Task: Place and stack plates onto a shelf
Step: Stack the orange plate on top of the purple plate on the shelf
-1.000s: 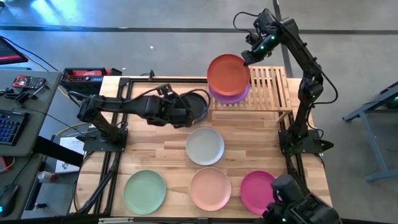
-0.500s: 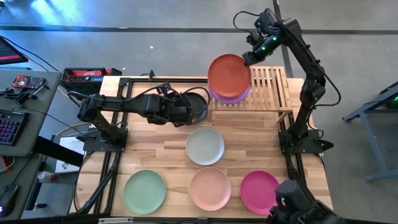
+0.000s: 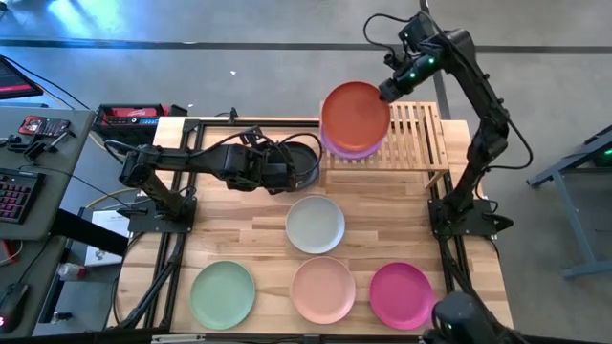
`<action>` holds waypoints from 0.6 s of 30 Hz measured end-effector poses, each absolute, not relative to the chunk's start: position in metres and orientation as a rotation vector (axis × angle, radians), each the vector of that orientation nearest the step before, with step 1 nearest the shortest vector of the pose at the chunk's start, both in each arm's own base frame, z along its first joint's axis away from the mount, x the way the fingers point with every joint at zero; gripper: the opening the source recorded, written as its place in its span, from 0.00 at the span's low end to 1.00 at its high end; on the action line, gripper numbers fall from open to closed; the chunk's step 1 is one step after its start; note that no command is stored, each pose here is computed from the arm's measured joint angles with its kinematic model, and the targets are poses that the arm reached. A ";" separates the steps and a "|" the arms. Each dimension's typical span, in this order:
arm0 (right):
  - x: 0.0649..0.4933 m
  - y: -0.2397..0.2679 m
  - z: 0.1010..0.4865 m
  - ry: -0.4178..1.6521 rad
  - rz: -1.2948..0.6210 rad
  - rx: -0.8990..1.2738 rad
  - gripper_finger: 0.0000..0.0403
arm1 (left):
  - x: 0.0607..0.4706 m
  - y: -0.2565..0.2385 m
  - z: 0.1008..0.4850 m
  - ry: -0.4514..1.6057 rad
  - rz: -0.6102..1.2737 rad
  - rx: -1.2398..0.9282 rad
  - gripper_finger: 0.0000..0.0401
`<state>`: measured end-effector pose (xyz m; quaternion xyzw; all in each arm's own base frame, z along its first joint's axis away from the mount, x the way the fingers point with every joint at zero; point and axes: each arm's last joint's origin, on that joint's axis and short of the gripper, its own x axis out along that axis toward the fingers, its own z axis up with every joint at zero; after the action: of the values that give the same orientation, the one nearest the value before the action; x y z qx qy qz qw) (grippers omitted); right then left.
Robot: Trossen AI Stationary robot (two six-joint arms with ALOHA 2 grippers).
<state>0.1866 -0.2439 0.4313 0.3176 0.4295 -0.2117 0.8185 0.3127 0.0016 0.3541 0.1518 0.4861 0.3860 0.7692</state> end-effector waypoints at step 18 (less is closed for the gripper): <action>0.198 -0.234 0.431 0.968 -0.516 0.633 0.00 | 0.313 0.008 0.354 1.073 0.840 0.344 0.22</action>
<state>0.1980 -0.2340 0.4311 0.2959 0.4521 -0.2409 0.8062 0.3125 0.0077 0.3541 0.1584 0.4934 0.3864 0.7630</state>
